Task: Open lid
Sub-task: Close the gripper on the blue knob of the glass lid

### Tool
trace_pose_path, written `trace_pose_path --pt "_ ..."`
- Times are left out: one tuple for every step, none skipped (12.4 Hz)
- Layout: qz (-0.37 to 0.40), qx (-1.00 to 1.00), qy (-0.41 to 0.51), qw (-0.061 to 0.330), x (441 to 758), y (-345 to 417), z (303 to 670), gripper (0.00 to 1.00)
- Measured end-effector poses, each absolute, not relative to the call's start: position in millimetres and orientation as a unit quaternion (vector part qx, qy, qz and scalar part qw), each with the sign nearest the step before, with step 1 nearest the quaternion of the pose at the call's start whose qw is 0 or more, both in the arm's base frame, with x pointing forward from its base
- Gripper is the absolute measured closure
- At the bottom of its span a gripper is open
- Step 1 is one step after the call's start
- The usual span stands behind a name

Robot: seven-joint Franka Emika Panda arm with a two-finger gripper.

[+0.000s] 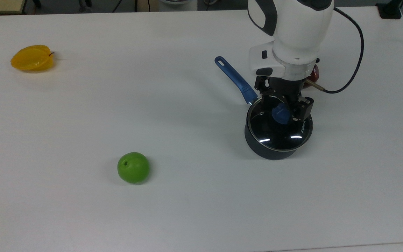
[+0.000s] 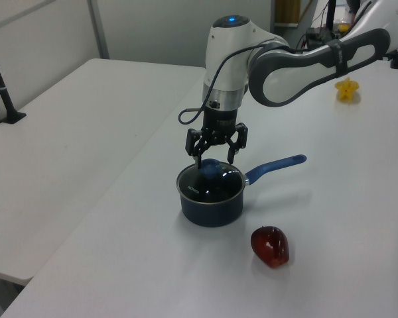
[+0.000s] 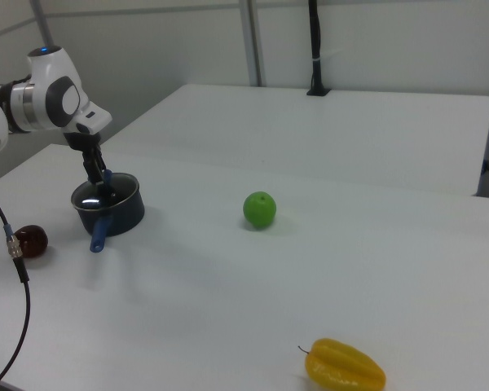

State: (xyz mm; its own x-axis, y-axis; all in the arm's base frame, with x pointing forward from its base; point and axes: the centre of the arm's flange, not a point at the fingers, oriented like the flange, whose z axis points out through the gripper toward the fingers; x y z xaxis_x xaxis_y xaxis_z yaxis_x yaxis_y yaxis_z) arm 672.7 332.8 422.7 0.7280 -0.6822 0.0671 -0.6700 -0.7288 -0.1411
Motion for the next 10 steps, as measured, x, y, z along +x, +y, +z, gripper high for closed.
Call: trace_pose_path --pt "-0.058 -0.929 0.363 0.054 671.9 335.2 423.6 0.13" --pt "-0.058 -0.929 0.361 0.056 671.3 337.3 424.6 0.21" --pt "-0.06 -0.929 0.361 0.058 671.4 338.0 426.1 0.28" --pt "-0.06 -0.929 0.361 0.059 671.4 338.3 426.4 0.3" --pt "-0.06 -0.929 0.361 0.059 671.5 338.3 426.5 0.28" --pt "-0.06 -0.929 0.361 0.059 671.4 338.6 426.1 0.19" --pt "-0.061 -0.929 0.36 0.06 671.7 339.0 426.1 0.19" --pt "-0.065 -0.929 0.36 0.065 672.7 340.2 426.5 0.16" --pt "-0.068 -0.928 0.359 0.07 673.7 341.0 426.7 0.11" --pt "-0.07 -0.928 0.359 0.072 674.2 341.5 426.9 0.08"
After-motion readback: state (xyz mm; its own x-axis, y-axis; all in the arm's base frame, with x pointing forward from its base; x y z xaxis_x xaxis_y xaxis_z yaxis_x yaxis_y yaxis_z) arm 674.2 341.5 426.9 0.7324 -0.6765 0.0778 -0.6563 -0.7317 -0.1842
